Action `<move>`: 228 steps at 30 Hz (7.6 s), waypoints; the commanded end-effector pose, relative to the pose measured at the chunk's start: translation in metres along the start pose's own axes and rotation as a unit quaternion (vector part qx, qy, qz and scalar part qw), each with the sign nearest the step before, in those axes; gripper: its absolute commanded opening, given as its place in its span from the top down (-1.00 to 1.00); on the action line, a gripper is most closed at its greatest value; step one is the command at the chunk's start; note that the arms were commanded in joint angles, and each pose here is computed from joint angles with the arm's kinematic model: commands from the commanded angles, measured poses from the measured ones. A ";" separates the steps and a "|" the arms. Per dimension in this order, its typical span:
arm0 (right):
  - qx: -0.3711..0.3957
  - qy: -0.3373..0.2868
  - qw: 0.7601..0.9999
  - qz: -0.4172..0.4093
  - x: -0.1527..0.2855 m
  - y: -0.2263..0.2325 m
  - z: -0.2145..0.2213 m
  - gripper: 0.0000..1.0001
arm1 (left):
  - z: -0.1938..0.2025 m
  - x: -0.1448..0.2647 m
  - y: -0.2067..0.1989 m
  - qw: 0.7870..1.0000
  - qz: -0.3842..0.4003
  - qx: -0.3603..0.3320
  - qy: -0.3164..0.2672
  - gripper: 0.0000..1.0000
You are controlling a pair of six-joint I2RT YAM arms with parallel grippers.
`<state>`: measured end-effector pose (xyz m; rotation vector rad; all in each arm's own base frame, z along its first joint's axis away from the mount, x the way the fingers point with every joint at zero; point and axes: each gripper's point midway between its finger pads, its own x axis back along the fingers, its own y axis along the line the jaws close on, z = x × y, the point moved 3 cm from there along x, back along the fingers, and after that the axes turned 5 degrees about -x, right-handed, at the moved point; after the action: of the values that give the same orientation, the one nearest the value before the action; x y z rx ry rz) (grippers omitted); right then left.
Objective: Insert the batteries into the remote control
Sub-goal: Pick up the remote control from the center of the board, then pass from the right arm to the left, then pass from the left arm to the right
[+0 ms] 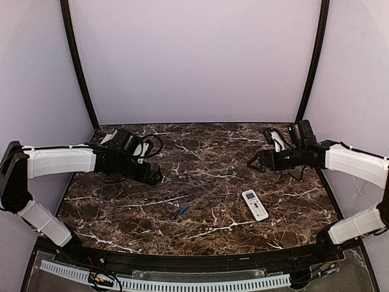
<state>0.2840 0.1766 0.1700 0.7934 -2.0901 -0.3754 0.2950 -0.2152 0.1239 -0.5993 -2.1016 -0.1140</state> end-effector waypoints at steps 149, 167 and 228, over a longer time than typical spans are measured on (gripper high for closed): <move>-0.153 -0.024 0.964 -0.214 0.012 0.194 -0.053 -0.61 | -0.073 0.125 -0.162 0.654 -0.404 -0.546 -0.332 0.93; -0.211 0.032 0.935 -0.284 0.006 0.193 -0.020 -0.03 | -0.077 0.119 -0.179 0.587 -0.480 -0.560 -0.332 0.99; -0.075 -0.125 0.945 -0.292 0.048 0.143 -0.070 1.00 | -0.037 0.136 -0.146 0.890 -0.037 -0.304 -0.336 -0.67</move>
<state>0.2607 0.2611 0.3126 1.2889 -1.8474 -1.0913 0.1992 -0.3109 0.3126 -0.7012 -2.9630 -1.4078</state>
